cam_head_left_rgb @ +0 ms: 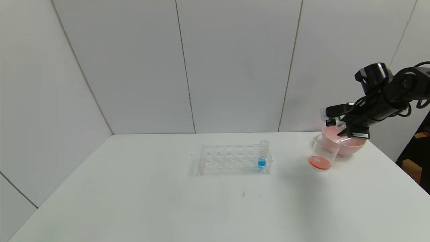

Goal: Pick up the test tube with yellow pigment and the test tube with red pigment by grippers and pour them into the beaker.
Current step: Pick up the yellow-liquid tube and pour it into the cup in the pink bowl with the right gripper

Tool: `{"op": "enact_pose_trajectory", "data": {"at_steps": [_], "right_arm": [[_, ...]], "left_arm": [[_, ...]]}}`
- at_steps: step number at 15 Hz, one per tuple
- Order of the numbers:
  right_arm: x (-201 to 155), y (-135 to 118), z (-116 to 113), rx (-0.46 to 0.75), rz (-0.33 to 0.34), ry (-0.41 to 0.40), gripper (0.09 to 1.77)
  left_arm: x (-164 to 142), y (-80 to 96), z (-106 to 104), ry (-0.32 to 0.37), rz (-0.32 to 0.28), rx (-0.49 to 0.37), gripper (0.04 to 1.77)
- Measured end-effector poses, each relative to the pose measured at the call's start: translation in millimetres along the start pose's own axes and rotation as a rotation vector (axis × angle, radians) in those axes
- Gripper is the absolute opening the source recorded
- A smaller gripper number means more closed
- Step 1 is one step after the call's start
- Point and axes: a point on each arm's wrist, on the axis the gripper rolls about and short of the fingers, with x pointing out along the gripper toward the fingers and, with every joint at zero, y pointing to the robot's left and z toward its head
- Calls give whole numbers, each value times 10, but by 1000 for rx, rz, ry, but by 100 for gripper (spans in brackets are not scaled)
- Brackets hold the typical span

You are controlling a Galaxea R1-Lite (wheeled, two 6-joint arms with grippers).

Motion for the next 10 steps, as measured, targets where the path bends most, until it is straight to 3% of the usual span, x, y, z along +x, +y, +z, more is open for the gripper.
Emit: {"op": "enact_pose_trajectory", "data": {"at_steps": [10], "right_arm": [[-6,-25,32,-32,-41,58,54]], "left_arm": [[0,0,0,0,0,0,172]]}}
